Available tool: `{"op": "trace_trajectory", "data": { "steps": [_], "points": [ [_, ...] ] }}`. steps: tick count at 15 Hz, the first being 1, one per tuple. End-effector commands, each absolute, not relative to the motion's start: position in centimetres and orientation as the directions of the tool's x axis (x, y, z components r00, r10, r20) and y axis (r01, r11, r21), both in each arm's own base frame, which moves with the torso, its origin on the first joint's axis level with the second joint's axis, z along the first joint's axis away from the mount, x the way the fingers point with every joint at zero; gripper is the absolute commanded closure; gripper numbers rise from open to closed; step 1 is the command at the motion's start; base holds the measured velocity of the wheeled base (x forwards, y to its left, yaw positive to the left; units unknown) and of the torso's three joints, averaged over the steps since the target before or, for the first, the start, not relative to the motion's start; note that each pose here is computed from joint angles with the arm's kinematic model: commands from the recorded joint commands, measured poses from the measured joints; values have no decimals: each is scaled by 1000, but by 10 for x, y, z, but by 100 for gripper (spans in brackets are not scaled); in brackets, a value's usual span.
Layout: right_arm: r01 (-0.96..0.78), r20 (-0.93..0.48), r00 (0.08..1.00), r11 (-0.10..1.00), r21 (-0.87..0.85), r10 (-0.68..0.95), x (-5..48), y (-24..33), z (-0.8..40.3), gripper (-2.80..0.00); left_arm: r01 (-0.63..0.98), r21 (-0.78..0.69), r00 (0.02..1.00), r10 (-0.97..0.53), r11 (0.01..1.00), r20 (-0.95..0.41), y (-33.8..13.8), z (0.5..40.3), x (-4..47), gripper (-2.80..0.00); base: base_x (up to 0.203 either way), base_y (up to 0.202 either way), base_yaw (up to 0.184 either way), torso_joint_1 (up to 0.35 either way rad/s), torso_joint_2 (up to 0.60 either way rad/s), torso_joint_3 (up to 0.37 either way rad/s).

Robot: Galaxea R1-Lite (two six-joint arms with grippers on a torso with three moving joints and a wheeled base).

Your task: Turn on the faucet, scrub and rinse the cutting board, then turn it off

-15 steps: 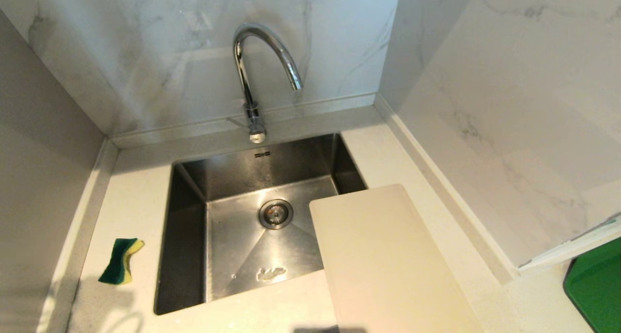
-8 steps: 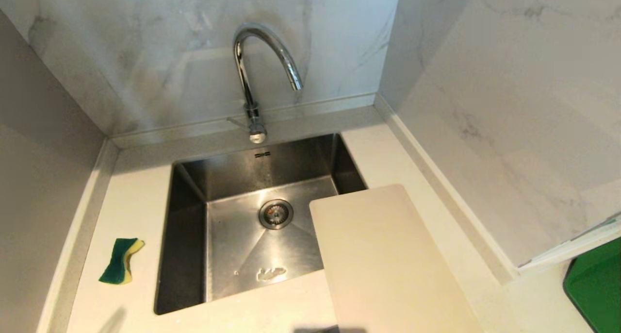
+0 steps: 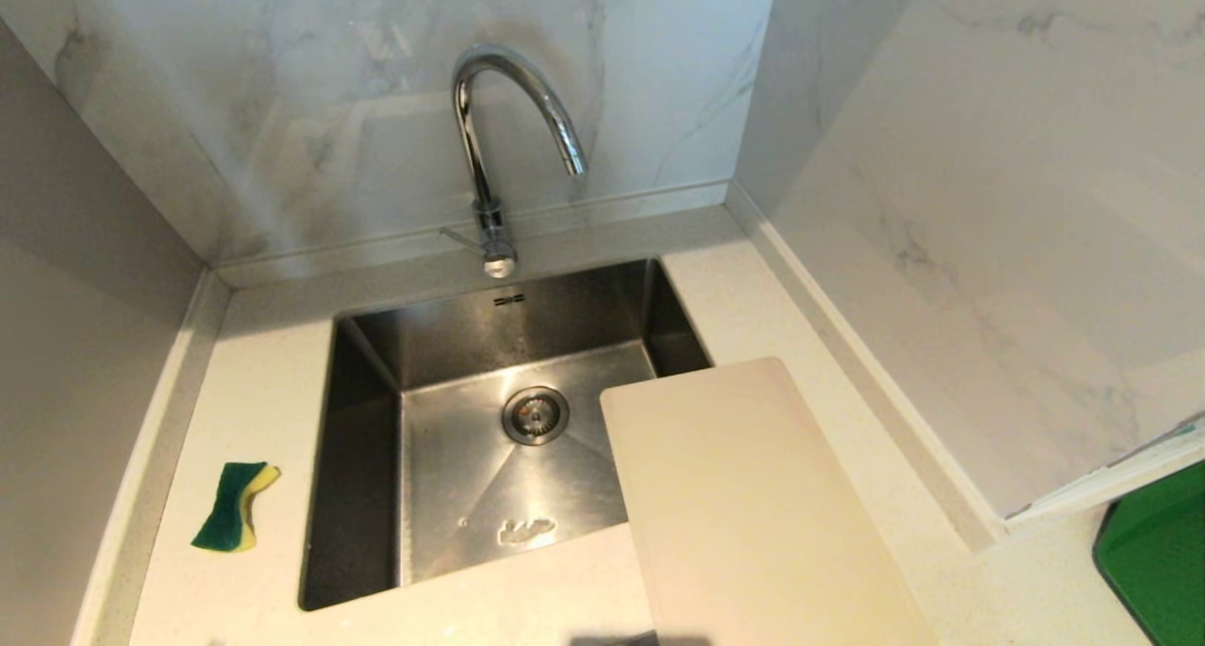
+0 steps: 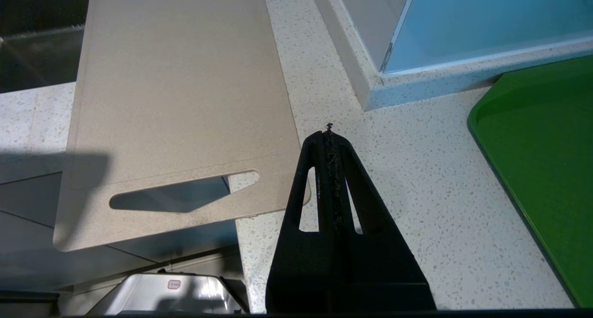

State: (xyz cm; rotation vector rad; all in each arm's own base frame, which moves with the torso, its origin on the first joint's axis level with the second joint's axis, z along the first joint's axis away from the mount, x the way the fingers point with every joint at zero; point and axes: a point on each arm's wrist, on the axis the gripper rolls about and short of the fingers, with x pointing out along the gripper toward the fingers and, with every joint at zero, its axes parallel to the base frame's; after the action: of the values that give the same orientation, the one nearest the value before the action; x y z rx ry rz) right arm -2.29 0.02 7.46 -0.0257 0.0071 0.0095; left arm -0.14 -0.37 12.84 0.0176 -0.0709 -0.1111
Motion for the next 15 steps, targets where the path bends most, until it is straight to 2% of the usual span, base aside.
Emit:
{"op": "trace_trajectory", "data": {
  "steps": [1,3,6,10,15],
  "points": [
    [-11,-9,1000,1000,-26,11,-23,0,74,0,119,14,992,-120,993,39,-4,108,0,0,0,0,0,0,0,0],
    [-11,-9,1000,1000,-26,11,-23,0,74,0,158,8,987,-158,987,-4,-4,99,-5,0,0,0,0,0,0,0],
    [-11,-9,1000,1000,-26,11,-23,0,74,0,149,16,988,-150,989,23,-3,88,-18,0,0,0,0,0,0,0],
    [-7,-9,1000,1000,-26,6,-23,0,74,0,2,34,1000,-2,999,-12,0,74,-23,0,0,0,0,0,0,0],
    [-2,-8,1000,1000,6,2,-23,0,74,0,5,-3,1000,-5,1000,-6,0,74,-23,0,0,0,0,0,0,0]
  ]
}}
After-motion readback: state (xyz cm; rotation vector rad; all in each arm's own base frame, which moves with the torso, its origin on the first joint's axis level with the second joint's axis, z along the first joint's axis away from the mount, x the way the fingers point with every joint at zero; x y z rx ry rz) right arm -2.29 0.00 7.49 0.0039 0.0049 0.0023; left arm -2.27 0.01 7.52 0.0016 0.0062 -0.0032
